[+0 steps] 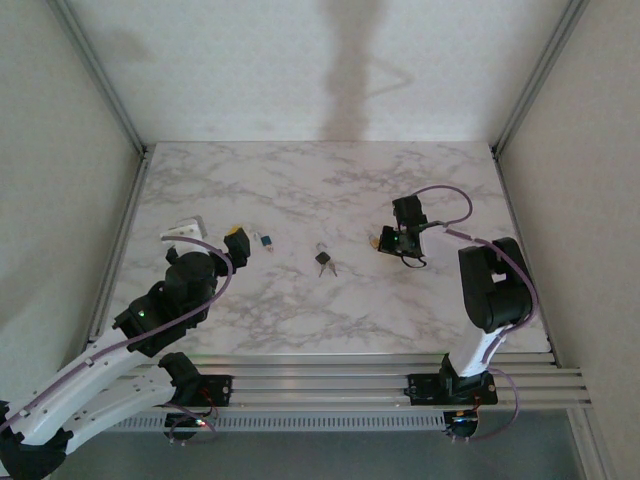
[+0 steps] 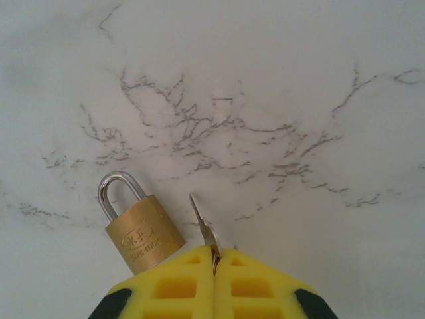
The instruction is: Lock with the key
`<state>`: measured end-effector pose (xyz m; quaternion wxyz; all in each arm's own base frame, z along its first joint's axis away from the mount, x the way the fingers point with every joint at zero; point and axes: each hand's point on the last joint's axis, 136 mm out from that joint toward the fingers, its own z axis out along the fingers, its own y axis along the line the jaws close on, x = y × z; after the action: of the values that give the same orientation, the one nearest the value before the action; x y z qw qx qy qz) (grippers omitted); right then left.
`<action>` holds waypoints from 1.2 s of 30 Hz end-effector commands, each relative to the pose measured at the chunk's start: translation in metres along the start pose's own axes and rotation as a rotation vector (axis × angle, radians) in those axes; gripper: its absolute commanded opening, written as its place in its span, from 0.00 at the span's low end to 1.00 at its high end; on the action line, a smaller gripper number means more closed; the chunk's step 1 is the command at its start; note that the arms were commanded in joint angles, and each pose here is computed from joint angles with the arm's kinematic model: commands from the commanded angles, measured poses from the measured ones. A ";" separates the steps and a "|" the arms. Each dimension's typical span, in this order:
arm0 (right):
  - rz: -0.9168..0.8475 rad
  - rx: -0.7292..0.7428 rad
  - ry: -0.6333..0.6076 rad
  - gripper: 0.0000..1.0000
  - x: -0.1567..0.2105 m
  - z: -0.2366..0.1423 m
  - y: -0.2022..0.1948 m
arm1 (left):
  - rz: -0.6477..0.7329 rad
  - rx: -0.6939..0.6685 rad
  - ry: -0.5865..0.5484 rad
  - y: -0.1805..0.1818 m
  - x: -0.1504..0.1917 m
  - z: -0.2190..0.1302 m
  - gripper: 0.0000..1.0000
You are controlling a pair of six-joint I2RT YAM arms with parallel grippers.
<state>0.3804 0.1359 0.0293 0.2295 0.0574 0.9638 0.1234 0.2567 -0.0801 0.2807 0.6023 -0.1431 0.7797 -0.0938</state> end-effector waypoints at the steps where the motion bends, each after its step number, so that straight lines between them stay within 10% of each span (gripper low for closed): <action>1: 0.006 0.000 0.020 0.08 0.004 0.005 -0.001 | 0.016 -0.017 -0.004 0.004 0.001 0.000 1.00; 16: -0.004 -0.003 -0.019 0.27 -0.004 -0.022 0.003 | 0.021 -0.022 -0.002 0.005 0.002 0.001 1.00; 24: -0.030 -0.019 -0.076 0.57 -0.015 -0.059 0.014 | 0.017 -0.009 0.011 0.002 0.003 0.001 1.00; 29: -0.087 -0.031 -0.076 0.96 -0.008 -0.075 0.030 | 0.019 -0.029 0.014 0.004 0.004 0.002 0.99; 36: -0.175 -0.074 -0.066 0.99 0.016 -0.093 0.058 | -0.002 -0.053 0.003 0.008 0.001 0.002 1.00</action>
<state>0.3394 0.1704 0.1140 0.2783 -0.0144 0.9495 0.1441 0.2585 -0.0814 0.2741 0.5945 -0.1419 0.7868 -0.0857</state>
